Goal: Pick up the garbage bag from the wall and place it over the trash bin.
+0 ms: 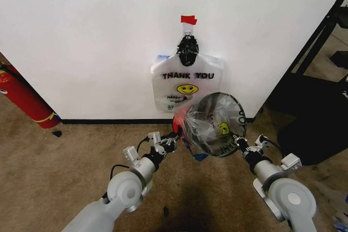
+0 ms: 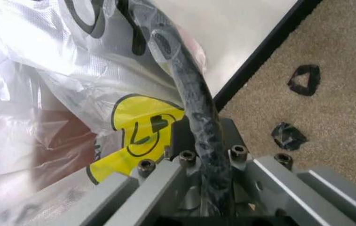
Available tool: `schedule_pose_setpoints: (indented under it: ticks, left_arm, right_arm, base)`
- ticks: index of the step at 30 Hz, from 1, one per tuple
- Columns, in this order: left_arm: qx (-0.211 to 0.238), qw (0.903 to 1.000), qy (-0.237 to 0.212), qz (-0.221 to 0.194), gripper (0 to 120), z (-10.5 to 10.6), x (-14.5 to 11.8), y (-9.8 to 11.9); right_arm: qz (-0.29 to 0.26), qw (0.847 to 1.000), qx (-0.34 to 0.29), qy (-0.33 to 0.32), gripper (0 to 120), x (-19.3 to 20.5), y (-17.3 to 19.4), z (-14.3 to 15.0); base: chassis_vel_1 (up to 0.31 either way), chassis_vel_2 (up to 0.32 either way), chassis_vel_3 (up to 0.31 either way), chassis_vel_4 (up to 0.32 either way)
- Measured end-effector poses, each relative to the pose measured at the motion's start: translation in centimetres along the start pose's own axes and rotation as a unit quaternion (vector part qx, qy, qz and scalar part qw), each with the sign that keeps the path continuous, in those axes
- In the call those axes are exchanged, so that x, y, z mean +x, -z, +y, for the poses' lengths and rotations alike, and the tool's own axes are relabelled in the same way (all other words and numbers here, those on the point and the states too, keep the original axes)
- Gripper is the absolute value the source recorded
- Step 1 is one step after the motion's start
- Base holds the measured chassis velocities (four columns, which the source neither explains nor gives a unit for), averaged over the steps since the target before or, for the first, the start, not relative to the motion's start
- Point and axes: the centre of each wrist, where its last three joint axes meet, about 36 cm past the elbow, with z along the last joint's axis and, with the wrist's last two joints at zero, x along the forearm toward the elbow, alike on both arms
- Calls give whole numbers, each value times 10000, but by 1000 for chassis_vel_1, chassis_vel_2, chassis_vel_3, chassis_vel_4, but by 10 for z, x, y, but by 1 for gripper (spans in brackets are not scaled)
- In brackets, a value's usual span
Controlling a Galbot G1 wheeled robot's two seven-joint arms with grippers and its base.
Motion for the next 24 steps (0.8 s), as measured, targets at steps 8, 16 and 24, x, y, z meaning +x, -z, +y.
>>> schedule_pose_setpoints:
  ticks: [8, 16, 24]
  left_arm:
    - [-90, 9997, 220, -4, 0, 6, -1, 2]
    - [-419, 9987, 120, 254, 22, 1, 40, 12]
    - [-1118, 9925, 284, 401, 51, 5, 77, 20]
  right_arm:
    - [20, 10000, 27, -42, 0, 2, -2, -2]
    - [-37, 9999, 92, -121, 0, -5, -2, -7]
    - [-81, 9994, 221, -250, 0, -13, -4, -16]
  base:
    - [0, 0, 0, 0]
    - [0, 0, 0, 0]
    - [0, 0, 0, 0]
